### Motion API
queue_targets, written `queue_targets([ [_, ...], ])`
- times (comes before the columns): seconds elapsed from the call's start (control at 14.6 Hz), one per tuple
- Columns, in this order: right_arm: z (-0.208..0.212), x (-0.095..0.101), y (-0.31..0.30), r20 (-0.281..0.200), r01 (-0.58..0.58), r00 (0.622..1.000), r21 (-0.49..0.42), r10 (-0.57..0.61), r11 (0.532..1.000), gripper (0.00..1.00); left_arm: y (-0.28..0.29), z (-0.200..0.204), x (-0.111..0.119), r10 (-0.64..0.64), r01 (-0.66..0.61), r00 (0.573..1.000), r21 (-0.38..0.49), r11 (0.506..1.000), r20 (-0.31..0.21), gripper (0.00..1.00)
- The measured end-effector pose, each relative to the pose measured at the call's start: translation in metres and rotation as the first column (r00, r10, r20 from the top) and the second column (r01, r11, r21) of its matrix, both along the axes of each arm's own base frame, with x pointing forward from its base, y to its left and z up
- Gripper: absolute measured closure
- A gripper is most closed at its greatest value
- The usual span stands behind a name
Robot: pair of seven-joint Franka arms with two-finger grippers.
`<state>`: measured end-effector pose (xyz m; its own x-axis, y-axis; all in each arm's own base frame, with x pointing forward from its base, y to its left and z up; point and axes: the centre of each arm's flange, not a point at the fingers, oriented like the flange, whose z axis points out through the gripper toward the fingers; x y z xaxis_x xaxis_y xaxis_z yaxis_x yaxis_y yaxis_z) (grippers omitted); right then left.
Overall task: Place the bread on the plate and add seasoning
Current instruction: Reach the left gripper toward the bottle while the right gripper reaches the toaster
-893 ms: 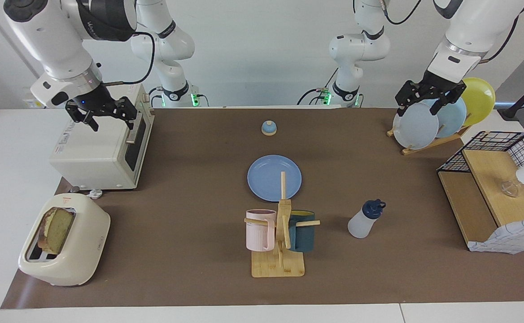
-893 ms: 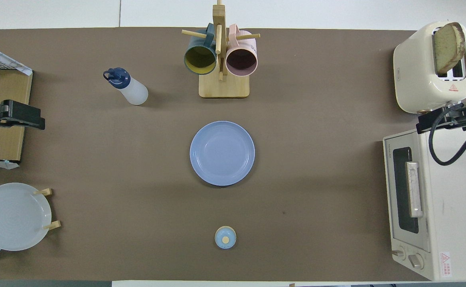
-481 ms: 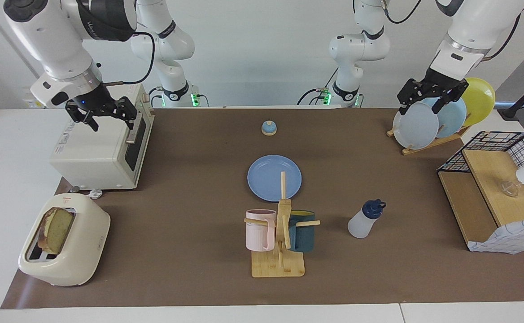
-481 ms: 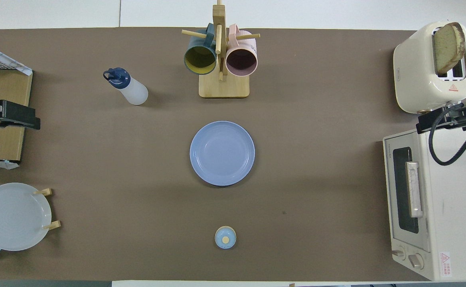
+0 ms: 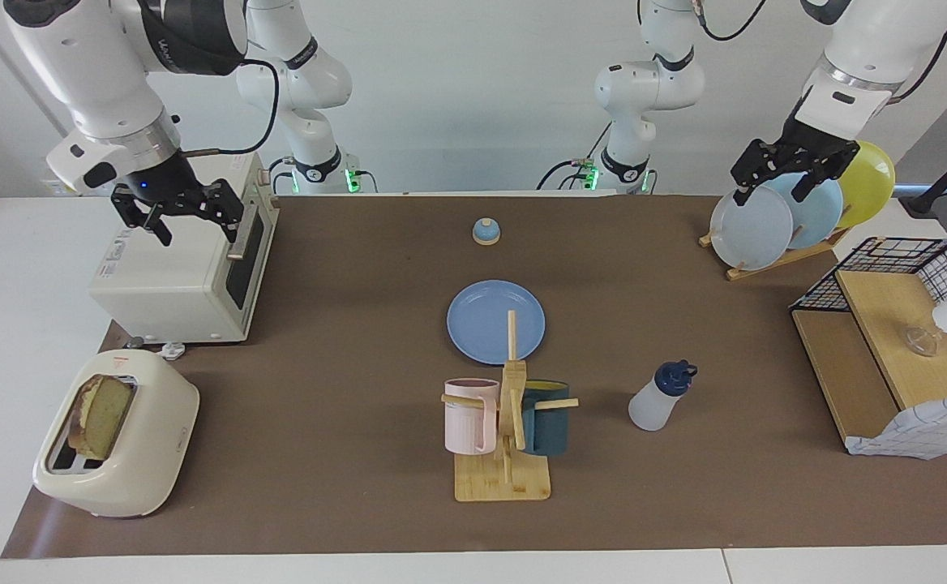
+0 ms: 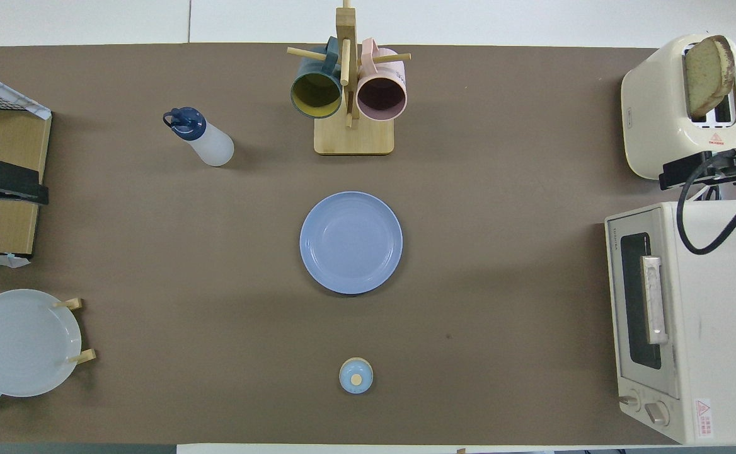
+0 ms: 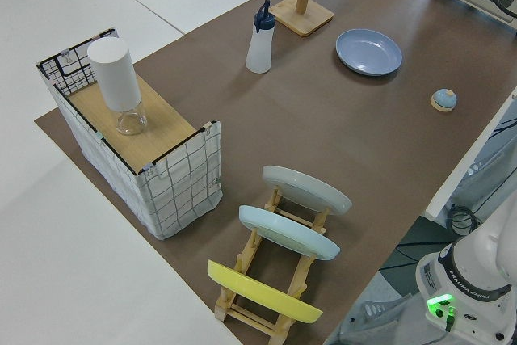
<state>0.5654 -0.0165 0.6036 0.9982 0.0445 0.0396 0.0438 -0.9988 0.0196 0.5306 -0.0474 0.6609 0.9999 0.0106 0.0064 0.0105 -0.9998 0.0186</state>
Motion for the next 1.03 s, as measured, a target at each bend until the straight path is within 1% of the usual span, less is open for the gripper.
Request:
queue_targets([
  [0.14, -0.002, 0.006, -0.001, 0.045, -0.003, 0.999, -0.012, 0.003, 1.0, 0.0, -0.007, 0.001, -0.002, -0.014, 0.014, 1.0, 0.0, 1.0, -0.001, 0.0],
  [0.34, -0.012, 0.01, 0.005, 0.064, -0.049, 0.997, -0.078, 0.054, 0.996, 0.0, -0.022, -0.004, -0.008, -0.038, 0.038, 0.999, 0.002, 0.999, -0.013, 0.0],
  [0.48, -0.018, 0.014, 0.007, 0.098, -0.063, 0.993, -0.091, 0.071, 0.994, 0.0, -0.027, -0.009, -0.012, -0.047, 0.047, 0.999, -0.001, 0.999, -0.022, 0.0],
  [0.55, -0.024, 0.017, 0.003, 0.119, -0.059, 0.99, -0.093, 0.07, 0.994, 0.0, -0.03, -0.011, -0.013, -0.053, 0.053, 0.998, -0.002, 0.999, -0.017, 0.0],
  [0.69, -0.028, 0.022, -0.015, 0.162, -0.049, 0.985, -0.099, 0.065, 0.994, 0.0, -0.043, -0.018, -0.015, -0.073, 0.073, 0.997, -0.005, 0.997, 0.021, 0.0],
  [0.76, -0.025, 0.026, -0.026, 0.198, -0.054, 0.977, -0.108, 0.075, 0.993, 0.0, -0.049, -0.024, -0.016, -0.08, 0.08, 0.996, -0.006, 0.997, 0.044, 0.0],
  [0.89, -0.021, 0.037, -0.042, 0.286, -0.058, 0.954, -0.127, 0.092, 0.99, 0.01, -0.056, -0.041, -0.022, -0.088, 0.089, 0.992, -0.007, 0.996, 0.091, 0.0],
  [1.03, -0.034, 0.053, -0.05, 0.347, -0.05, 0.933, -0.135, 0.094, 0.99, 0.02, -0.056, -0.063, -0.034, -0.09, 0.092, 0.988, -0.006, 0.996, 0.128, 0.0],
])
